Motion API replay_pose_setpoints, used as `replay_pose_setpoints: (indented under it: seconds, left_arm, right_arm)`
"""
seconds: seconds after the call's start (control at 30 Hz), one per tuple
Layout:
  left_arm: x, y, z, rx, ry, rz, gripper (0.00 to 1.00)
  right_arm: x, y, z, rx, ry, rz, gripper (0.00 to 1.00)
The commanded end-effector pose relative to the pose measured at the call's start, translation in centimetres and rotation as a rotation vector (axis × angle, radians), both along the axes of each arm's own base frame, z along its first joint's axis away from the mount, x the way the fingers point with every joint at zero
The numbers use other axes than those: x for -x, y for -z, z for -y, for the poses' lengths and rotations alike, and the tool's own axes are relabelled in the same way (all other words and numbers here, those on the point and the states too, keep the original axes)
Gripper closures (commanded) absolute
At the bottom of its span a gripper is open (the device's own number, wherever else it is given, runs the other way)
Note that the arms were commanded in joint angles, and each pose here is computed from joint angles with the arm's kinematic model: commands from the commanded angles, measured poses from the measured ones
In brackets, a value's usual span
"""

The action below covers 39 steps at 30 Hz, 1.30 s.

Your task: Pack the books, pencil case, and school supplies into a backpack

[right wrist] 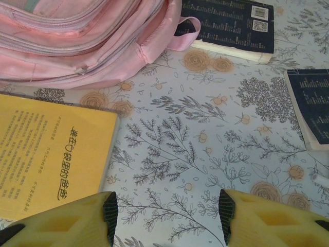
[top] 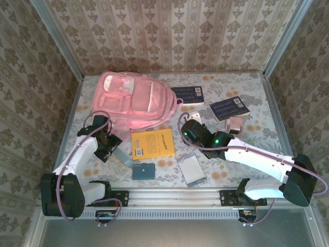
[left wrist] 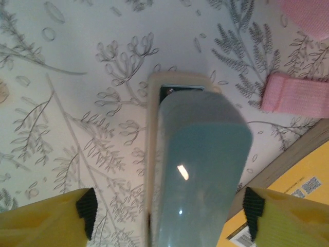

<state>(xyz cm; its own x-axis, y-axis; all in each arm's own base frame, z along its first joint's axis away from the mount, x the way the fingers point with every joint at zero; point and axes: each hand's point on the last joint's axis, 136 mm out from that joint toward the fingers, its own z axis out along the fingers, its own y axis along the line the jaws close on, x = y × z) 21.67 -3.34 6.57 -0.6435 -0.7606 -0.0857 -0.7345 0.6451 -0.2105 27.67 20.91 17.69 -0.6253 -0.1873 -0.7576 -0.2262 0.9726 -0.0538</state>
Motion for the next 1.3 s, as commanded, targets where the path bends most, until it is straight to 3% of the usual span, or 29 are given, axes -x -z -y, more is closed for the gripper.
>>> replay_pose_setpoints:
  seconds: [0.0, 0.2, 0.57, 0.67, 0.83, 0.9, 1.17, 1.27]
  left_arm:
    - [-1.9, 0.0, -0.3, -0.006, -0.036, 0.062, 0.31]
    - [-2.2, 0.0, -0.4, -0.011, -0.033, 0.081, 0.50]
    - [-1.5, 1.5, 0.0, 0.012, -0.027, 0.041, 0.50]
    - [-1.8, 1.4, 0.2, 0.026, -0.025, 0.051, 0.59]
    - [-2.1, 0.2, 0.5, 0.036, -0.002, 0.083, 0.85]
    - [-2.0, -0.9, 0.4, 0.034, 0.011, 0.102, 0.89]
    - [-1.5, -8.2, 0.4, 0.046, 0.053, 0.304, 0.89]
    - [-2.3, -10.8, 2.0, 0.152, 0.050, 0.410, 0.89]
  right_arm:
    - [-0.3, 0.4, -0.1, -0.004, 0.016, 0.003, 0.43]
    - [-0.2, 0.7, 0.1, 0.001, 0.015, -0.001, 0.43]
    - [-0.2, 0.5, -0.3, 0.004, 0.004, -0.006, 0.43]
    - [-0.2, 0.7, -0.3, 0.009, 0.003, -0.013, 0.43]
    - [0.1, 0.5, -0.2, 0.000, -0.002, -0.016, 0.43]
    - [0.3, 0.1, -0.3, -0.012, -0.008, -0.016, 0.43]
    - [2.4, -2.4, -5.5, -0.275, -0.241, -0.089, 0.39]
    - [3.5, -3.5, -8.0, -0.406, -0.347, -0.167, 0.25]
